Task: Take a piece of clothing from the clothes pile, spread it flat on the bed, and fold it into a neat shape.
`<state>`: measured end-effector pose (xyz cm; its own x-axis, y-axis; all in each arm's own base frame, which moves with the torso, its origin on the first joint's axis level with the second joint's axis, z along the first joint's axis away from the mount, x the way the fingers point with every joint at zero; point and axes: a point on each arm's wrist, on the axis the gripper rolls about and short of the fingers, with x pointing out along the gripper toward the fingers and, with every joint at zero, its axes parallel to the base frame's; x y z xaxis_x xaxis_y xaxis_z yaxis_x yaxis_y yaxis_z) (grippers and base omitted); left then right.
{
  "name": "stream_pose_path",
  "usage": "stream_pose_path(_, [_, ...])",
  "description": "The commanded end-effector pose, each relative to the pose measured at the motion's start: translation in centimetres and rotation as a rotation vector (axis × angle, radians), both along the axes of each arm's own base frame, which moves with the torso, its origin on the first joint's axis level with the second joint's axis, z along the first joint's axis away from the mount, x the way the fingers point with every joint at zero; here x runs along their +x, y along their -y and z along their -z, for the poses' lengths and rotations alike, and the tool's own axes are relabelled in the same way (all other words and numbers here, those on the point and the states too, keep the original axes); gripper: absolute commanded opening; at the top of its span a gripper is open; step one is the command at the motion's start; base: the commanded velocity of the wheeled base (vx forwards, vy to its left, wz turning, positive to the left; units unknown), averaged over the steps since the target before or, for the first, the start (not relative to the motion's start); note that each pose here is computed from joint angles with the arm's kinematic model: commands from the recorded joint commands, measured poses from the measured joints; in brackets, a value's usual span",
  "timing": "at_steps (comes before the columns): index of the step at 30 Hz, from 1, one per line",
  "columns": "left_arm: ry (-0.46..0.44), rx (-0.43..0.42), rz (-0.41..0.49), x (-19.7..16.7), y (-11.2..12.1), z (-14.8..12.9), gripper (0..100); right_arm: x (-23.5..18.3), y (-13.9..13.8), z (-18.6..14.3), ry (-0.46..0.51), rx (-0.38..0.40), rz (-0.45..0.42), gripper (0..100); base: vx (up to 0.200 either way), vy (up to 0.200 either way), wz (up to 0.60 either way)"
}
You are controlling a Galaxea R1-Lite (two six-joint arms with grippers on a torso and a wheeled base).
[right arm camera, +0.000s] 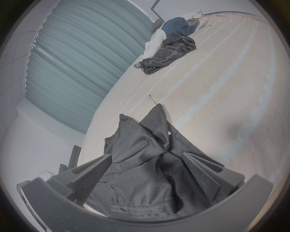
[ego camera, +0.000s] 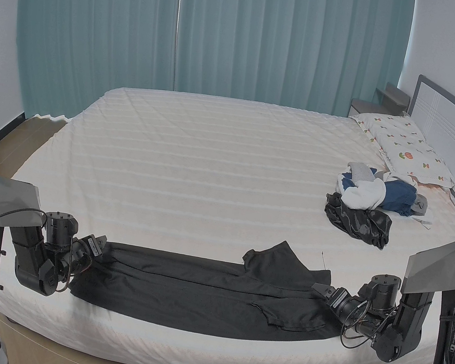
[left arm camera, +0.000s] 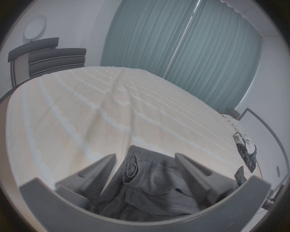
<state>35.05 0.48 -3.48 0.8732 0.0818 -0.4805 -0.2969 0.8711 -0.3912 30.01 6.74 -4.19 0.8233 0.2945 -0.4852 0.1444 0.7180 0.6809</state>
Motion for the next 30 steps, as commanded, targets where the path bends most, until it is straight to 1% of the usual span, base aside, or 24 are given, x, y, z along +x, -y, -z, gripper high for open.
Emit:
stream_pose_path(1, [-0.034, 0.007, -0.002, -0.4, 0.2, 0.9, 0, 0.0, 0.0, 0.0, 0.002, 0.0, 0.0, 100, 0.0, 0.0, 0.0])
stream_pose_path(3, [-0.034, 0.007, -0.002, -0.4, 0.2, 0.9, 0, 0.0, 0.0, 0.0, 0.002, 0.0, 0.0, 100, 0.0, 0.0, 0.0])
stream_pose_path(4, [-0.046, 0.027, -0.012, -0.7, 0.2, 1.0, 0, 0.1, 0.2, -0.1, 0.002, 0.0, 0.006, 100, 0.0, 0.0, 0.0])
stream_pose_path(10, [-0.008, 0.059, -0.059, -0.6, 0.0, 0.5, 0, 0.0, 0.2, -0.1, 0.002, 0.0, 0.006, 100, 0.0, 0.0, 0.0])
stream_pose_path(16, [0.015, 0.067, -0.078, -0.7, -0.1, 0.1, 0, 0.0, 0.2, -0.2, 0.005, 0.002, 0.007, 100, 0.0, 0.0, 0.0])
stream_pose_path(21, [0.037, 0.054, -0.083, -0.8, -0.1, -0.7, 0, 0.1, 0.2, -0.3, 0.008, 0.003, 0.007, 100, 0.0, 0.0, 0.0])
stream_pose_path(22, [0.048, 0.047, -0.081, -0.8, -0.2, -1.2, 0, 0.1, 0.2, -0.5, 0.017, 0.005, 0.009, 100, 0.0, 0.0, 0.0])
stream_pose_path(26, [0.067, 0.021, -0.096, -0.8, -0.4, -1.5, 0, 0.2, 0.2, -1.2, 0.047, 0.01, 0.013, 100, 0.0, 0.0, 0.0])
stream_pose_path(27, [0.097, -0.001, -0.108, -0.6, -0.5, -1.9, 0, 0.3, 0.2, -1.7, 0.064, 0.014, 0.013, 100, 0.0, 0.0, 0.0])
stream_pose_path(30, [0.135, -0.025, -0.116, -0.6, -0.8, -2.4, 0, 0.4, 0.3, -2.3, 0.086, 0.019, 0.018, 100, 0.0, 0.0, 0.0])
